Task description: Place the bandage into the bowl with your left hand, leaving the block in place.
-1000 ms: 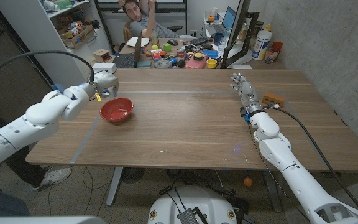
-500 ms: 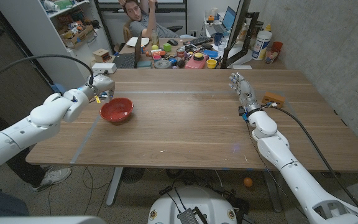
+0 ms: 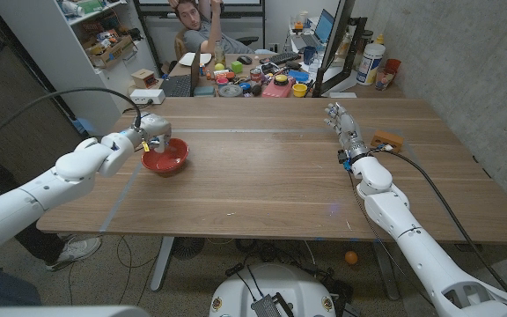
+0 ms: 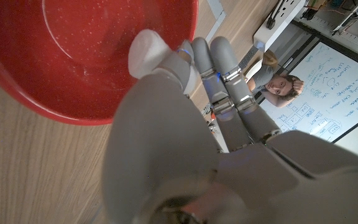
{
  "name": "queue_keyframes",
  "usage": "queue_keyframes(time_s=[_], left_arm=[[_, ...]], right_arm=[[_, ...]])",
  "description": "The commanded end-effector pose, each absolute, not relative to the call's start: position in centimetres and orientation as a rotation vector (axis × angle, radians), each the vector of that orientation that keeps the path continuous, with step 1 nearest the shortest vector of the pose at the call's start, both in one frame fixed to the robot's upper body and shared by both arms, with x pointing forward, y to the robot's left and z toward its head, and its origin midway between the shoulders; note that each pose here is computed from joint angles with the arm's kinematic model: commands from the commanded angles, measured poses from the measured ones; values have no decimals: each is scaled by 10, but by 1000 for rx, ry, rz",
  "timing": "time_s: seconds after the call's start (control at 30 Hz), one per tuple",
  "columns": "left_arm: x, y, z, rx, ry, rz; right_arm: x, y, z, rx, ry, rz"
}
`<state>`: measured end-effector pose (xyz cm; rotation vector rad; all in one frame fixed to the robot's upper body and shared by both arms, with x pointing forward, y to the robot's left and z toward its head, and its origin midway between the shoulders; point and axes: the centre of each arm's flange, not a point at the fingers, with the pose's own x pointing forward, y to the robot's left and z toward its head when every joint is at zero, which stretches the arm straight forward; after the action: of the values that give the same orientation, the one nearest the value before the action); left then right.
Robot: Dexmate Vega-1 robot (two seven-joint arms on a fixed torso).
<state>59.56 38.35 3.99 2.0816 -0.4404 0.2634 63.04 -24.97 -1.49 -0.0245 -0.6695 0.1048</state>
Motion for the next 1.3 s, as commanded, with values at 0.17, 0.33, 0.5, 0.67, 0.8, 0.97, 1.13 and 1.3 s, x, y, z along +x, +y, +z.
queue_keyframes(time_s=[0.17,0.33,0.5,0.67,0.8,0.97,1.13,1.3], left_arm=[[615,369,26,2071,-441,172],[616,366,28,2083,-389,134],[617,362,31,2108,-309,84],[616,359,37,2120,-225,36],[612,356,42,2128,-209,39],[606,353,53,2121,-203,37],[599,349,63,2110,-208,33],[587,344,74,2122,-237,62]], right_arm=[[635,-251,-14,-22,-664,99],[636,-252,-14,-20,-665,98],[637,-252,-14,-19,-664,96],[638,-251,-14,-16,-662,98],[639,-251,-14,-16,-662,99],[641,-250,-13,-15,-664,102],[642,-251,-13,-13,-664,101],[642,-252,-13,-12,-665,100]])
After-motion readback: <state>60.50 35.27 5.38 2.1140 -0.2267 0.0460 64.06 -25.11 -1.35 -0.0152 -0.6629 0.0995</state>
